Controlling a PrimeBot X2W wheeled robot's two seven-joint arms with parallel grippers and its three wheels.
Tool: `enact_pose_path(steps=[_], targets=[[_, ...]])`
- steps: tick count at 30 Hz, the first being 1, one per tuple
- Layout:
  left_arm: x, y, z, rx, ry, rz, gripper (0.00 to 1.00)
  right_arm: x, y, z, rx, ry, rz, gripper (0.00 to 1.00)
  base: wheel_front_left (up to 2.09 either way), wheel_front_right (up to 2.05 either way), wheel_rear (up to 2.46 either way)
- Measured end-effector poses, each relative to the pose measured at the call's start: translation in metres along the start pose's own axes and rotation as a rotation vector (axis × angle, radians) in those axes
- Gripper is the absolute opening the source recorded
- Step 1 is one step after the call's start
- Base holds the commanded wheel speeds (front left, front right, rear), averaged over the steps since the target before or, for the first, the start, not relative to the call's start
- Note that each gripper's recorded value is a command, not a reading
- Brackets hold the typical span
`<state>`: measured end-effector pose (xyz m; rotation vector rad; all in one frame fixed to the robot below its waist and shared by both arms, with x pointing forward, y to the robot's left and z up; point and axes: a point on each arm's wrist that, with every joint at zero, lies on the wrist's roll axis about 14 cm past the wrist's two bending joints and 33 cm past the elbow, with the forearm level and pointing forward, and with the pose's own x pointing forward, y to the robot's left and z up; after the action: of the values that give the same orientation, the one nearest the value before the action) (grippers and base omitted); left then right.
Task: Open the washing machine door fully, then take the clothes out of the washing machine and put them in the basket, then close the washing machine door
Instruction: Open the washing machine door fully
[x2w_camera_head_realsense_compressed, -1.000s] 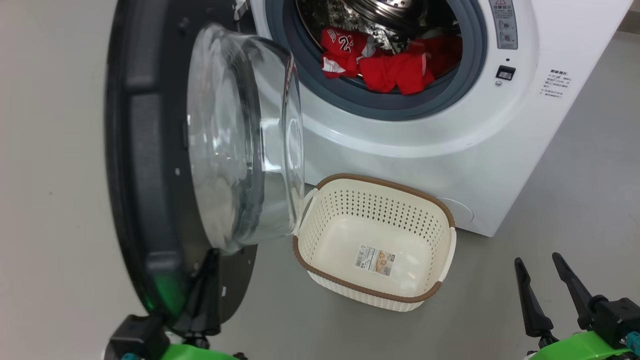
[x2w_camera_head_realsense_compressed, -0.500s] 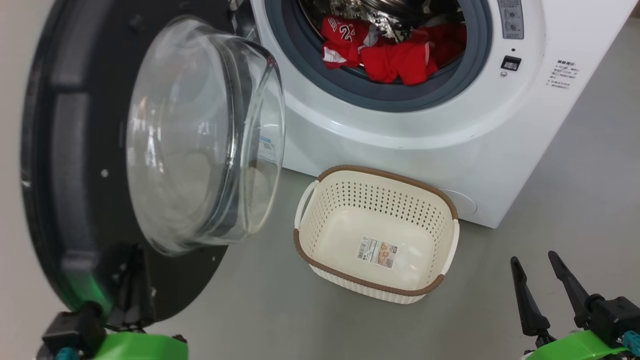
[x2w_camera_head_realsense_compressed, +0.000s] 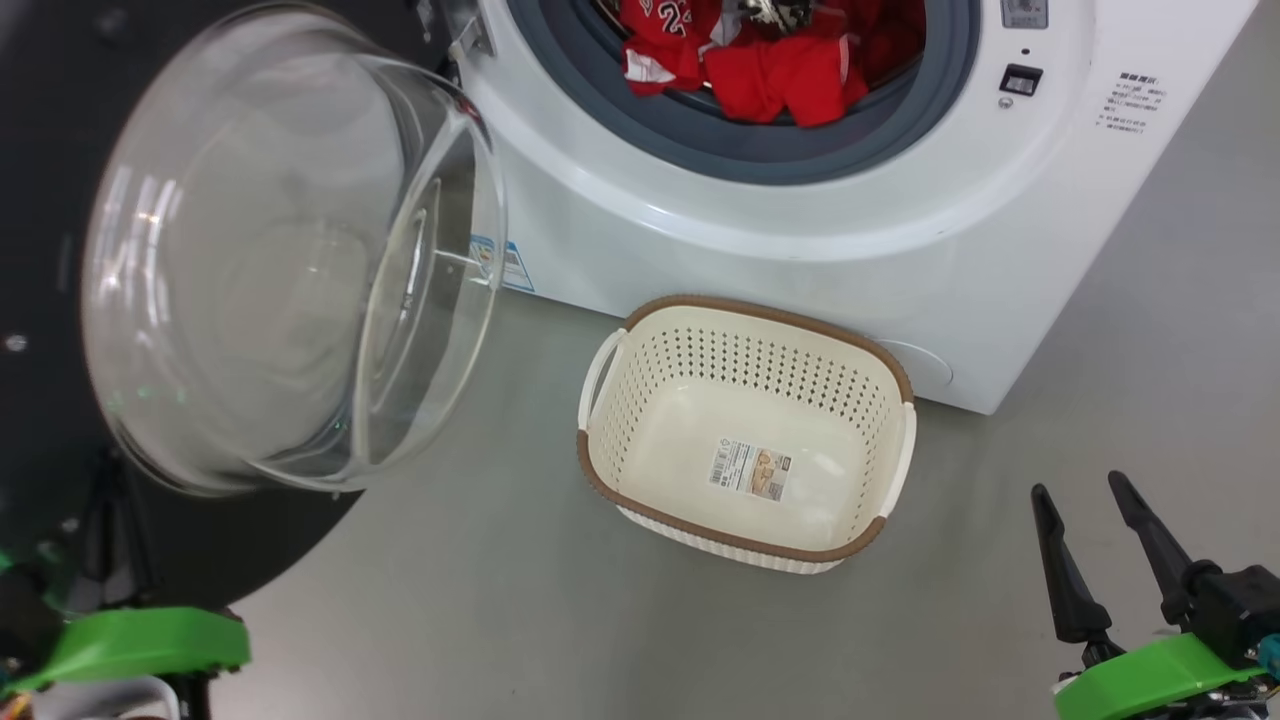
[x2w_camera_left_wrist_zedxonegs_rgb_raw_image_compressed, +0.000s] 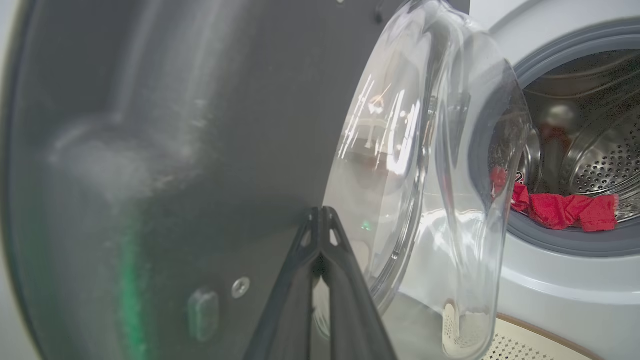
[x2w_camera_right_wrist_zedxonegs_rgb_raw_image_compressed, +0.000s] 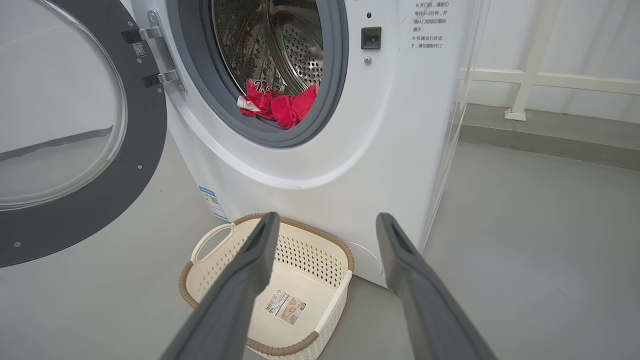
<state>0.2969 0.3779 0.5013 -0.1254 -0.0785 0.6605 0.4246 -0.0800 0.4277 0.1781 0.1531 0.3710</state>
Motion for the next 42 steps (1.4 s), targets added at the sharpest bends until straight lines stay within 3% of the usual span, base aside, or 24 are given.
enact_pose_path(steps=[19, 30, 42], targets=[[0.049, 0.055, 0.009, 0.106, -0.005, 0.155, 0.0, 0.014, -0.018, -0.013, 0.006, 0.022, -0.024, 1.0, 0.0, 0.0, 0.0], [0.067, 0.065, 0.0, 0.165, 0.036, 0.192, 0.0, 0.023, -0.028, -0.016, 0.002, 0.02, -0.036, 1.0, 0.0, 0.0, 0.0], [0.072, 0.068, -0.001, 0.143, 0.042, 0.204, 0.0, 0.021, -0.032, -0.013, -0.001, 0.014, -0.047, 1.0, 0.0, 0.0, 0.0]])
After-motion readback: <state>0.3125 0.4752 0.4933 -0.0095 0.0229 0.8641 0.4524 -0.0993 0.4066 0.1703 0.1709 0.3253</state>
